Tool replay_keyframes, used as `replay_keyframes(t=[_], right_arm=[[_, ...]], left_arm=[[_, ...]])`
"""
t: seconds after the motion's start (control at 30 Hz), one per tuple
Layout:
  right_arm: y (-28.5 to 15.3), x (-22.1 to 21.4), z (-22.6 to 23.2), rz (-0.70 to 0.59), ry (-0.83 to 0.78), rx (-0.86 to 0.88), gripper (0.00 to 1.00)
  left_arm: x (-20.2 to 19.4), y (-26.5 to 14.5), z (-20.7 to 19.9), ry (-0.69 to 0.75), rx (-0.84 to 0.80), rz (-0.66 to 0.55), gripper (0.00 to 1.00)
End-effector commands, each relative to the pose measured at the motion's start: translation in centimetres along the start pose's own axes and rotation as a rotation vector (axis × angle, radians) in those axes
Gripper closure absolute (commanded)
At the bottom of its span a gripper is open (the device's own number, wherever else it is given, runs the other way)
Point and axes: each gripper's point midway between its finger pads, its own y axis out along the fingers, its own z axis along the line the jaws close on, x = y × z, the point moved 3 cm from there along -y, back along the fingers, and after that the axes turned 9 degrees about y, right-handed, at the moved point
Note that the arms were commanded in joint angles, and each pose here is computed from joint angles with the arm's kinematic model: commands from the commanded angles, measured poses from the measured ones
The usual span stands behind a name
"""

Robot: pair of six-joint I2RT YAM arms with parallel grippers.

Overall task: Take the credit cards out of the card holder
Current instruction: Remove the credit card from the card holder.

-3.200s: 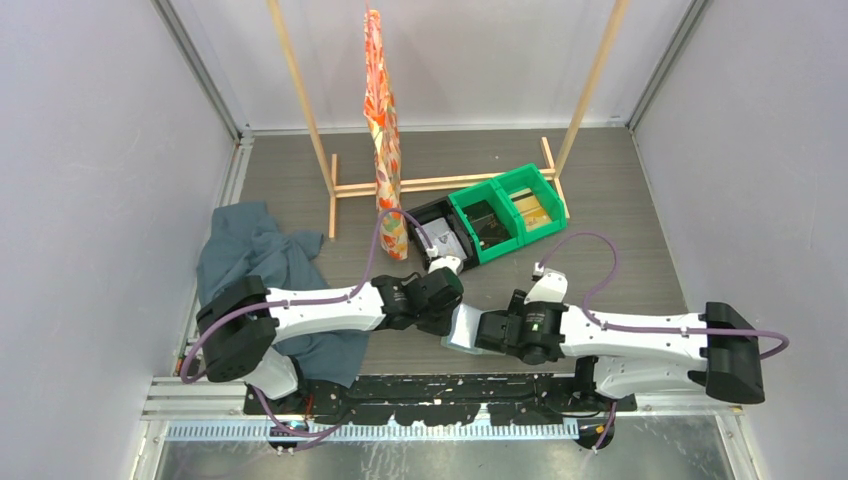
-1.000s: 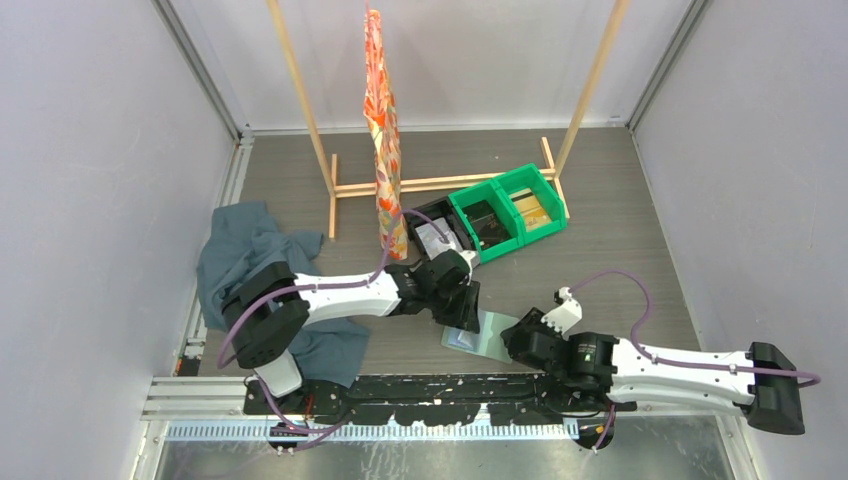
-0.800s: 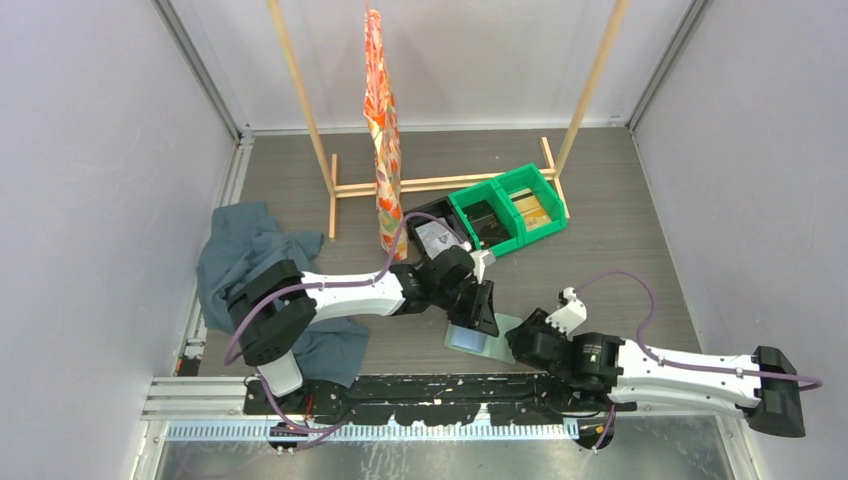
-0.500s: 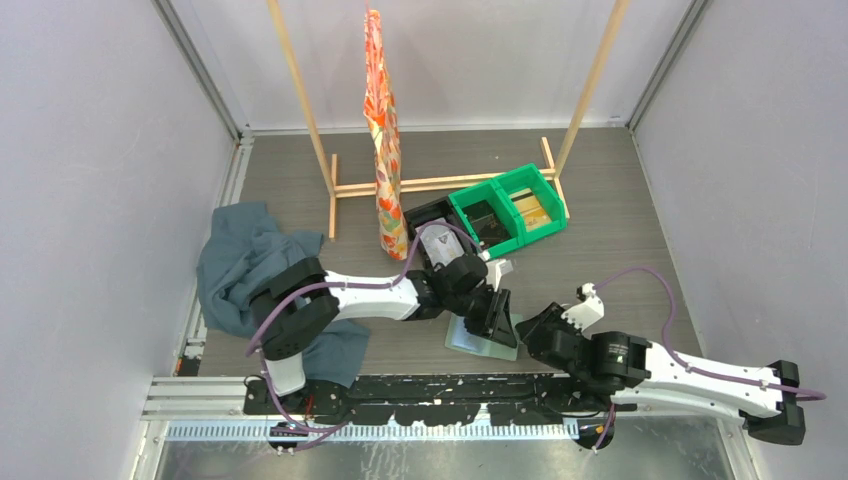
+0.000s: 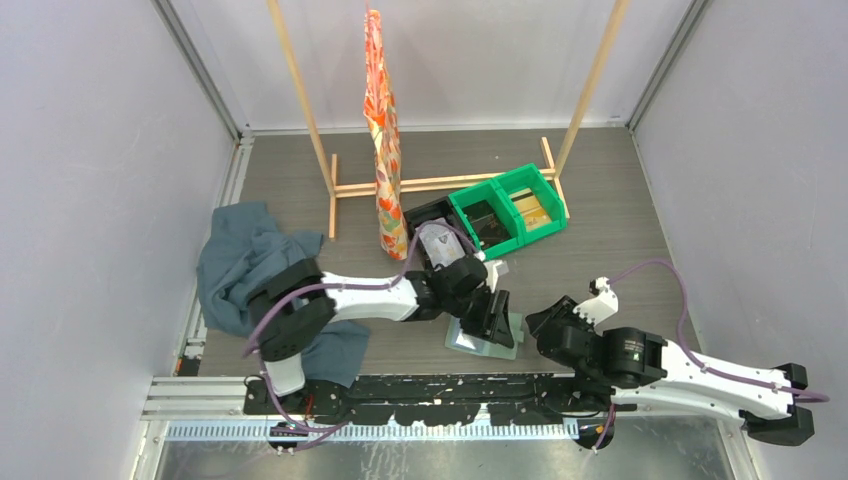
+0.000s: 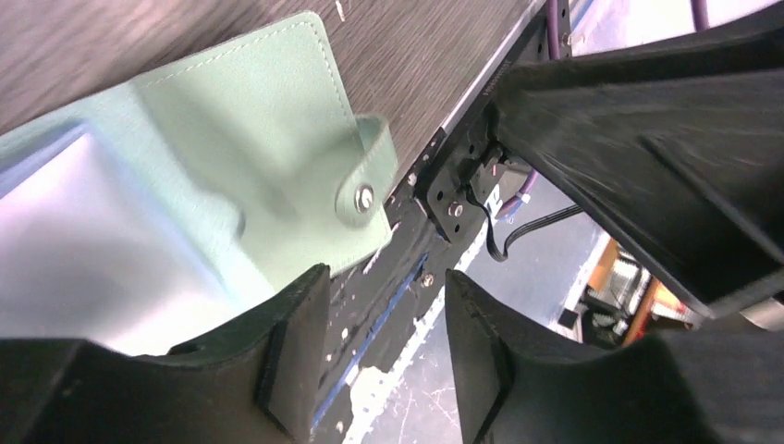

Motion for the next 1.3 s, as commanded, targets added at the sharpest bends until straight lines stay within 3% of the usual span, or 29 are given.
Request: replay_keyframes(t=[0.0, 0.13, 0.3, 0.47, 0.7, 1.07, 1.27], right_arm=[[-0.1, 0.8, 0.9, -0.049, 0.000, 0.020, 0.63], [0.2, 0.4, 1.1, -0.041, -0.008, 0.024, 0.62], [0.4, -0.1, 1.3, -0.032, -0.018, 0.022, 0.62], [0.5, -0.4, 1.4, -0.023, -0.021, 0.014, 0.60], [0.4, -0.2, 1.2, -0.026, -0.015, 0.015, 0.60], [0.6, -0.3, 1.1, -0.026, -0.016, 0.011, 0.59], [0.5, -0.3, 1.4, -0.023, -0.012, 0.024, 0.59]], left_arm=[[1.9, -5.2, 0.9, 0.110, 0.224, -0.127, 0.45], [1.8, -7.7, 4.4, 0.044, 0.312, -0.162, 0.30], [1.1, -7.5, 7.2, -0.024, 0.300, -0.140, 0.28], [1.0, -5.7, 6.8, -0.036, 0.194, -0.098, 0.28], [1.5, -5.2, 5.3, -0.028, 0.094, -0.115, 0.32], [1.6, -5.7, 5.1, -0.017, 0.096, -0.130, 0.33], [1.8, -5.7, 4.8, -0.027, 0.073, -0.142, 0.55]])
